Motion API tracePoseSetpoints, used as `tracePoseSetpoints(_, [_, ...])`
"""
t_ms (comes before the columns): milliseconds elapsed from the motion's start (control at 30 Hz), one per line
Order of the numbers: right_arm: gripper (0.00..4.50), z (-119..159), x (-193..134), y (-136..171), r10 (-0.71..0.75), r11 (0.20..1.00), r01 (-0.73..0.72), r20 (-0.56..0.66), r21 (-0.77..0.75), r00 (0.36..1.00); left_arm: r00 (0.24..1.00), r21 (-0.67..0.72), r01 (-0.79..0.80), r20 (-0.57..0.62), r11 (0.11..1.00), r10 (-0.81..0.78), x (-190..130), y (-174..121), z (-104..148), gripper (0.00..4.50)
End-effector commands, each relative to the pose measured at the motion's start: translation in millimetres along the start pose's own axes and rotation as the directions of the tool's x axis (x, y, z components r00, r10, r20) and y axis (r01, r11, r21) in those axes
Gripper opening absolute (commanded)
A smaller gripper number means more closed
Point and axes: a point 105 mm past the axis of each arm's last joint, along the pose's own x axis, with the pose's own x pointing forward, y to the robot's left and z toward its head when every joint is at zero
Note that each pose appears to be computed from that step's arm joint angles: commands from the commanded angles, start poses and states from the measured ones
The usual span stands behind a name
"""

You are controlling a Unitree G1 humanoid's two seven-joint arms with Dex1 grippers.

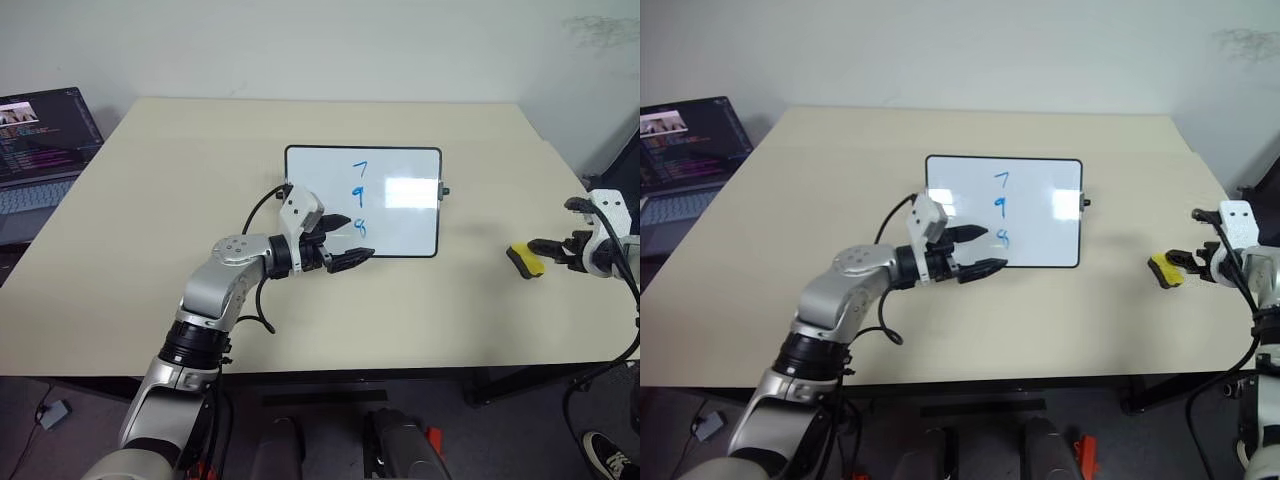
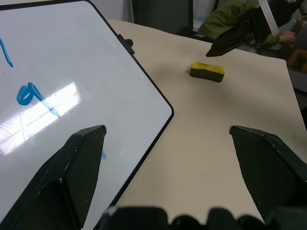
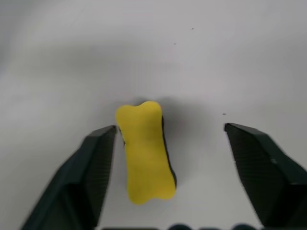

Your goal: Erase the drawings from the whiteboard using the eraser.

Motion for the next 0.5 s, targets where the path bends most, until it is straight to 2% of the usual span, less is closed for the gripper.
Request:
tracePoseSetpoints(33, [4.16,6,-2,10,0.044,0.998,-0.044,0.005,-0.035,0.999,0.998,0.05,0.034,0.042,0.998,-0.037,-1,-6,17,4.5])
tracePoseSetpoints(500, [4.16,-1,13,11,0.025,0.994,-0.029,-0.034,-0.102,0.999,0.995,0.054,0.097,0.032,0.994,-0.099,-1,-21,18,4.5])
